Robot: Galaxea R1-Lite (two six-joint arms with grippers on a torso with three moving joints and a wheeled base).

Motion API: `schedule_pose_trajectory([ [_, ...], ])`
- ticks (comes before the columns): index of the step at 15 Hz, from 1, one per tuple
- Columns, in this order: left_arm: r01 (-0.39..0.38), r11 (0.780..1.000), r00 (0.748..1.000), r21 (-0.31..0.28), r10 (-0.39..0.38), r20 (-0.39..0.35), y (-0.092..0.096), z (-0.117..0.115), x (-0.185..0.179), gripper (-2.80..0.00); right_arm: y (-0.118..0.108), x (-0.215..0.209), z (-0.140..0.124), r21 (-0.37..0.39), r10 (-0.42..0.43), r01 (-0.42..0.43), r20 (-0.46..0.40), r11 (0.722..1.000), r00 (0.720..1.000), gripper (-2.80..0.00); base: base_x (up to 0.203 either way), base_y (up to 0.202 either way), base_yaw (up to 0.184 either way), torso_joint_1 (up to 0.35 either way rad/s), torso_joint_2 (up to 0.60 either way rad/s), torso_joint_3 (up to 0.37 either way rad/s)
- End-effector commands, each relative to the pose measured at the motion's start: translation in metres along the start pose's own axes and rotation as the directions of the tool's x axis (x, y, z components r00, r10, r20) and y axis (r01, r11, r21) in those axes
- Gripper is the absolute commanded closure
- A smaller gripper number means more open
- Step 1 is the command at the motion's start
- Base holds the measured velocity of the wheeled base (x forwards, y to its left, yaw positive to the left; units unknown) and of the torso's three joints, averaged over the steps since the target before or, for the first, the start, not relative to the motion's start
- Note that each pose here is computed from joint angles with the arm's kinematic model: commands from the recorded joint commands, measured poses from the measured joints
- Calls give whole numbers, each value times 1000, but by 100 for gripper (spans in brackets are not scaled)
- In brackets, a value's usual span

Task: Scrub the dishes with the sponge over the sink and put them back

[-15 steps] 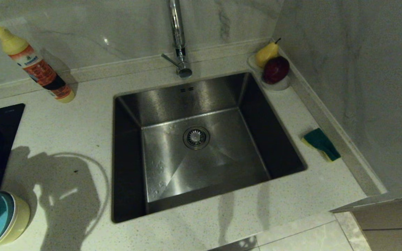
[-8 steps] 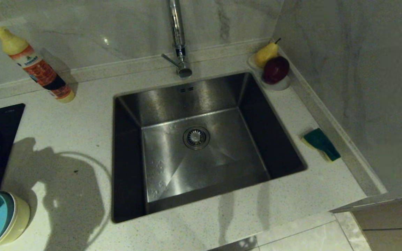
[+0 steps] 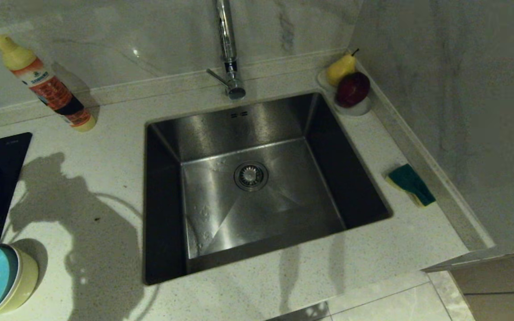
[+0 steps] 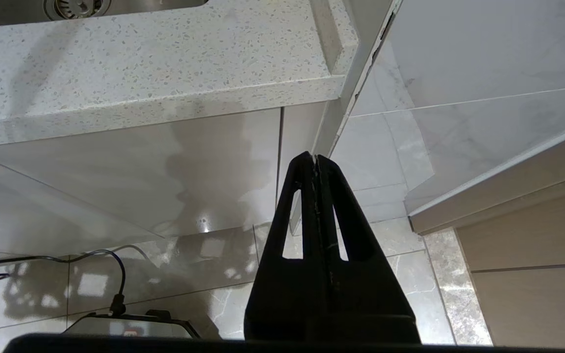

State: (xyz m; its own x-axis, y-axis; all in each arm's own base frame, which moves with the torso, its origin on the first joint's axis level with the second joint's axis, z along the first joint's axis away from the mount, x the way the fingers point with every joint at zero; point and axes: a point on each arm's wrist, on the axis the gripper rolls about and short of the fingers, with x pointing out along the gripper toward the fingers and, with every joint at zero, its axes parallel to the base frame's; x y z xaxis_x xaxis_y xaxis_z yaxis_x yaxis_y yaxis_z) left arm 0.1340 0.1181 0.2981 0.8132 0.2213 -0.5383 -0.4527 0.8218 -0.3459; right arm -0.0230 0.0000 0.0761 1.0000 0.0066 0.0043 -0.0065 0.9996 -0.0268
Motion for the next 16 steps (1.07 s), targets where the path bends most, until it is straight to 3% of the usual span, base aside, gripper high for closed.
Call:
schedule_pose_trajectory([
  [1, 134, 984, 990, 115, -138, 29, -10, 2, -14, 0, 0, 0, 0, -1, 1, -1, 0, 1000, 1000, 0, 0, 0, 0, 0, 0, 0],
  [2, 196, 964, 979, 179, -203, 18, -13, 1, -15, 0, 0, 0, 0, -1, 1, -1, 0, 1000, 1000, 0, 0, 0, 0, 0, 0, 0],
  [4, 322, 898, 944, 300, -329, -26, -21, -4, -15, 0, 0, 0, 0, -1, 1, -1, 0, 1000, 1000, 0, 0, 0, 0, 0, 0, 0],
  [5, 347, 874, 934, 340, -355, -42, -24, -8, -15, 0, 0, 0, 0, -1, 0, 0, 0, 1000, 1000, 0, 0, 0, 0, 0, 0, 0],
  [6, 351, 864, 932, 360, -361, -43, -26, -11, -17, 0, 0, 0, 0, -1, 0, 0, 0, 1000, 1000, 0, 0, 0, 0, 0, 0, 0],
  [14, 218, 876, 961, 430, -270, 64, -34, -41, -58, 0, 0, 0, 0, -1, 1, -1, 0, 1000, 1000, 0, 0, 0, 0, 0, 0, 0],
  [16, 171, 859, 961, 483, -254, 112, -44, -47, -73, 0, 0, 0, 0, 1, 1, -1, 0, 1000, 1000, 0, 0, 0, 0, 0, 0, 0],
])
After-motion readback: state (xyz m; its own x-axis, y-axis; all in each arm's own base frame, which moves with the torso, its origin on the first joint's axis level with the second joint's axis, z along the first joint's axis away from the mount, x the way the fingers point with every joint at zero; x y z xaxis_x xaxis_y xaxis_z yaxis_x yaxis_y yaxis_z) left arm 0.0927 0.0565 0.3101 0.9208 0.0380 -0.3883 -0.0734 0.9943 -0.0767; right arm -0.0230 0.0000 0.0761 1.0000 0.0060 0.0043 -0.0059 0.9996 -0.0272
